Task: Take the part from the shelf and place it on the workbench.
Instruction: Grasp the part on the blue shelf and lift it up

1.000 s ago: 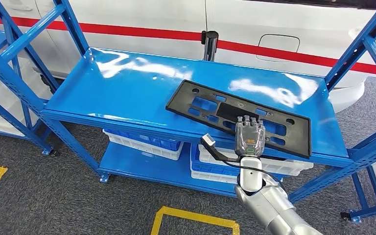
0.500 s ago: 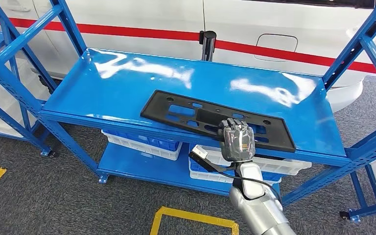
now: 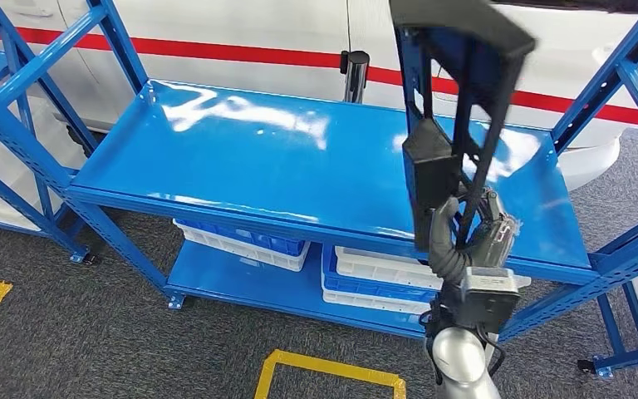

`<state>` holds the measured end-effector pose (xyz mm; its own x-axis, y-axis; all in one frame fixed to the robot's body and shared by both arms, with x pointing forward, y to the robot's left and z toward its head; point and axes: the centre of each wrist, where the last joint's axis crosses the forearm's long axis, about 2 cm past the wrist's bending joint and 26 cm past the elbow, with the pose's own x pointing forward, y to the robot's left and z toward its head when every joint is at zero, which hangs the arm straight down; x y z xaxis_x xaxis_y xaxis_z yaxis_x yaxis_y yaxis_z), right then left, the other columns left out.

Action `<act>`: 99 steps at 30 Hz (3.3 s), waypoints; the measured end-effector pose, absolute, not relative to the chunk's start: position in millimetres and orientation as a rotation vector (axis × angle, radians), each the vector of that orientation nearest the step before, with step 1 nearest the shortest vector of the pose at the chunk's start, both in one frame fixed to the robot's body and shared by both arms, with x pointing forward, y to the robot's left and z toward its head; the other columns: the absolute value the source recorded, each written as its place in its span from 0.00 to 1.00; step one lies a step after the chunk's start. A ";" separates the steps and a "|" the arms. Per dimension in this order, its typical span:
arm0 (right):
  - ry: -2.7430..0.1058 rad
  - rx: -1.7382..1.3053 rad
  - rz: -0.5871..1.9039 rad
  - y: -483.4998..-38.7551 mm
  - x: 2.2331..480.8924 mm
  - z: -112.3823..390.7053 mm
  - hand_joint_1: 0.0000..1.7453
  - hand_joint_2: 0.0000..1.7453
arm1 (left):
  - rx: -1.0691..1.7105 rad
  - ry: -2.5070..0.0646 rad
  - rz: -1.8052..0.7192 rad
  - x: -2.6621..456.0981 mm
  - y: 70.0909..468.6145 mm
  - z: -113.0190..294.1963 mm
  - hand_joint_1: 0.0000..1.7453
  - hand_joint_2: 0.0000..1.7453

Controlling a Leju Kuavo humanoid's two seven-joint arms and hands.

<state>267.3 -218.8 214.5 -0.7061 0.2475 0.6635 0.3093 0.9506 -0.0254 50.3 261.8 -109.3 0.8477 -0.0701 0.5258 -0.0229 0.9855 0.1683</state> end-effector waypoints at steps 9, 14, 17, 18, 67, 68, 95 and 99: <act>-2.354 0.042 -0.085 -218.0 253.5 213.7 1.00 1.00 | 0.183 -0.577 0.003 49.5 263.2 -109.5 0.00 1.00; -2.325 0.148 0.037 -206.3 251.1 212.9 1.00 1.00 | 0.200 -0.566 0.053 49.4 264.2 -109.5 0.00 1.00; -2.295 0.208 0.092 -197.8 250.5 211.2 1.00 1.00 | 0.204 -0.550 0.078 49.0 264.7 -109.6 0.00 1.00; -2.285 0.221 0.106 -195.3 250.6 210.1 1.00 1.00 | 0.206 -0.548 0.087 48.8 264.9 -109.6 0.00 1.00; -2.140 0.227 0.197 -184.4 194.0 145.4 1.00 1.00 | 0.192 -0.595 0.096 45.8 258.8 -109.7 0.00 1.00; -2.140 0.226 0.197 -184.6 193.9 145.4 1.00 1.00 | 0.192 -0.596 0.096 46.5 258.6 -109.6 0.00 1.00; -2.095 0.203 0.088 -204.3 188.7 129.7 1.00 1.00 | 0.178 -0.574 0.078 47.0 244.1 -108.4 0.00 1.00; -2.049 0.172 0.073 -210.9 189.1 113.7 1.00 1.00 | 0.231 -0.583 0.090 47.1 242.3 -107.9 0.00 1.00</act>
